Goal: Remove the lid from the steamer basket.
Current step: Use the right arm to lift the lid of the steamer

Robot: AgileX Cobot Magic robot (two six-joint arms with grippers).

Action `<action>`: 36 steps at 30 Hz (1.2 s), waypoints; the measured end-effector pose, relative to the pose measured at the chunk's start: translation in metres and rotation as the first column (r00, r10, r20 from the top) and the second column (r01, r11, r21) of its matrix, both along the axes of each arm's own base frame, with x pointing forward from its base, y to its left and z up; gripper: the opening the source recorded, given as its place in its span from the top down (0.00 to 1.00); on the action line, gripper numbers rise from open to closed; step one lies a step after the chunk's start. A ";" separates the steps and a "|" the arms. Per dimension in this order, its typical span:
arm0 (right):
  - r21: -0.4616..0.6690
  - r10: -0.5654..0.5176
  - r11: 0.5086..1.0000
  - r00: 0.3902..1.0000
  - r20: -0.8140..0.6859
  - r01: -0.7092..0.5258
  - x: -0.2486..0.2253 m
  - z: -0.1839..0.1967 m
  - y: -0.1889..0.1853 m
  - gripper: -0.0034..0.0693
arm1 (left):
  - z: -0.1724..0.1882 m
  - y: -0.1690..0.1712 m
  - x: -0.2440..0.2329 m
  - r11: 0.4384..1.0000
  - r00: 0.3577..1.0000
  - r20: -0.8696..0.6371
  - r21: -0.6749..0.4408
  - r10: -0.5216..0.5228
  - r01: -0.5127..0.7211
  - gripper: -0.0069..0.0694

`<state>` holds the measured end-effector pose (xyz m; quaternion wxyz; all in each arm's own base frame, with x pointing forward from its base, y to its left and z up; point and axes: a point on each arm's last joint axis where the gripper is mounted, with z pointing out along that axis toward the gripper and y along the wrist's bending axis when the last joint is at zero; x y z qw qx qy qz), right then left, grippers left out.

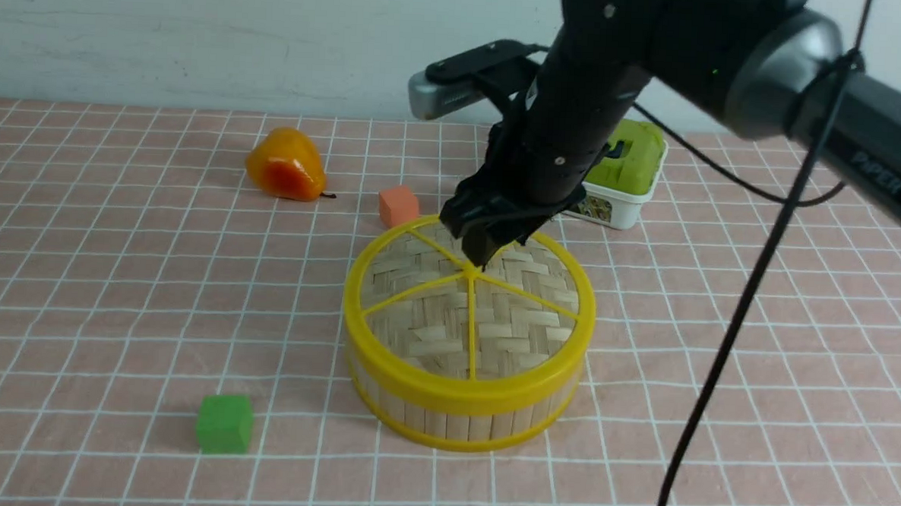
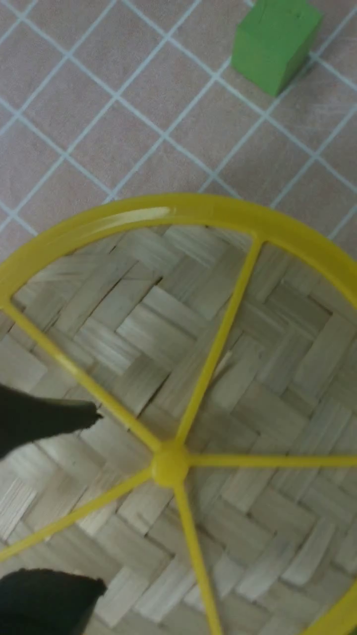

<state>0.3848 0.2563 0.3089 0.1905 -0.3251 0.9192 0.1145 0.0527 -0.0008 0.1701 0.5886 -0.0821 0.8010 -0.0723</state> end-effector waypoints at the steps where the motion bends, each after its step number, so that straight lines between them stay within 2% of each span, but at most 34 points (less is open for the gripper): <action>1: 0.006 -0.001 1.000 1.000 0.004 0.001 0.001 -0.004 0.004 0.39 | 0.000 0.000 0.000 1.000 1.000 0.000 0.000 0.000 0.000 0.60; 6: 0.043 -0.058 0.998 0.997 0.056 0.056 0.011 -0.015 0.014 0.37 | 0.000 0.000 0.000 1.000 1.000 0.000 0.000 0.000 0.000 0.60; 10: 0.020 -0.109 0.994 0.991 0.076 0.108 0.018 -0.023 0.013 0.42 | 0.000 0.000 0.000 1.000 1.000 0.000 0.000 0.000 0.000 0.60; 16: -0.002 -0.116 0.993 0.992 0.051 0.117 0.022 -0.037 0.015 0.50 | 0.000 0.000 0.000 1.000 1.000 0.000 0.000 0.000 0.000 0.60; 20: -0.001 -0.116 0.993 0.993 0.022 0.116 0.022 -0.044 0.017 0.58 | 0.000 0.000 0.000 1.000 1.000 0.000 0.000 0.000 0.000 0.60; 22: -0.001 -0.116 0.993 0.993 0.014 0.116 0.022 -0.045 0.017 0.65 | 0.000 0.000 0.000 1.000 1.000 0.000 0.000 0.000 0.000 0.60; 24: -0.004 -0.115 0.993 0.993 0.007 0.115 0.021 -0.046 0.017 0.77 | 0.000 0.000 0.000 1.000 1.000 0.000 0.000 0.000 0.000 0.60; 25: -0.005 -0.115 0.993 0.993 0.007 0.115 0.022 -0.046 0.017 0.77 | 0.000 0.000 0.000 1.000 1.000 0.000 0.000 0.000 0.000 0.60; 26: -0.004 -0.115 0.993 0.993 0.007 0.115 0.021 -0.046 0.017 0.85 | 0.000 0.000 0.000 1.000 1.000 0.000 0.000 0.000 0.000 0.60; 32: -0.018 -0.098 0.995 0.995 0.000 0.098 0.020 -0.040 0.016 0.84 | 0.000 0.000 0.000 1.000 1.000 0.000 0.000 0.000 0.000 0.60; 36: -0.022 -0.066 0.997 0.997 0.035 0.067 0.013 -0.008 0.011 0.84 | 0.000 0.000 0.000 1.000 1.000 0.000 0.000 0.000 0.000 0.60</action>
